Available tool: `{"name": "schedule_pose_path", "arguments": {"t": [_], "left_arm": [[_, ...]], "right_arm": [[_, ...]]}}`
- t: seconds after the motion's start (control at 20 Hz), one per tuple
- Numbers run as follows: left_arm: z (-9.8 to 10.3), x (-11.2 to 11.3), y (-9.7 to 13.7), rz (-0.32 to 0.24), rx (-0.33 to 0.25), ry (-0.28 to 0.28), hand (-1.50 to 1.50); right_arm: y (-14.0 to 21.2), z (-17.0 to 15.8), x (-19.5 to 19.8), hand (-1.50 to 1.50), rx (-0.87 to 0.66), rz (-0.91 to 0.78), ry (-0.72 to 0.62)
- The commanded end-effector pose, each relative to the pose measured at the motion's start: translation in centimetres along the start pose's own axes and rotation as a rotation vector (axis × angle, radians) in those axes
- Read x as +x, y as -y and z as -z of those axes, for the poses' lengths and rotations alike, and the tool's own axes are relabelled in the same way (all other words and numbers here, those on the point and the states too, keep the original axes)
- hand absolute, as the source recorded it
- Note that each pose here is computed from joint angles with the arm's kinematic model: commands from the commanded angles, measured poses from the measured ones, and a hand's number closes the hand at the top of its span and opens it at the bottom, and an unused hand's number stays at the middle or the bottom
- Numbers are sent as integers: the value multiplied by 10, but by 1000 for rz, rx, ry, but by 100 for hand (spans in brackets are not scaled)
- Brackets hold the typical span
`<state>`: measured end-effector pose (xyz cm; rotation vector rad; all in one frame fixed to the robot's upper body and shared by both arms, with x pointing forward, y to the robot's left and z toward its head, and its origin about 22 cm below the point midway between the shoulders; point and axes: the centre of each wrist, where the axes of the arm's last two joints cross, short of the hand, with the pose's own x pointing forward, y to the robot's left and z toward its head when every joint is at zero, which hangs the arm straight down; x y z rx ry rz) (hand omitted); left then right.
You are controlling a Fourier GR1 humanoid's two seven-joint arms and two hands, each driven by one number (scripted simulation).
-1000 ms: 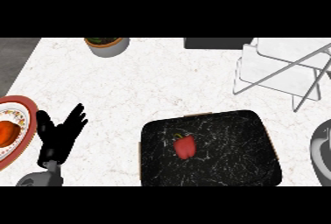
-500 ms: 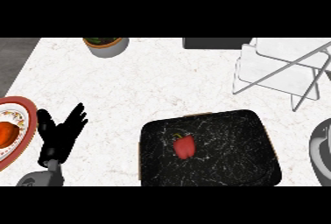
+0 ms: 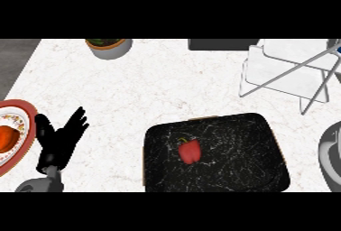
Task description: Pick the can from the tray and place it in the tiered shelf
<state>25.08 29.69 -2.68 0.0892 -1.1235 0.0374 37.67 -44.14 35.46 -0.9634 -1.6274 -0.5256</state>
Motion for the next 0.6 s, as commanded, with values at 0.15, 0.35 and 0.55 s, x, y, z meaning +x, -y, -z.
{"name": "schedule_pose_path", "arguments": {"t": [0.15,0.35,0.55], "left_arm": [[-4,2,-16,-13,26,-12,0],[-7,0,-11,-1,24,-8,0],[-7,-6,2,-22,12,-26,0]], "right_arm": [[102,22,-3,-150,-124,97,-67],[129,21,-32,-150,-68,94,-67],[177,24,-45,-150,-62,105,-61]]}}
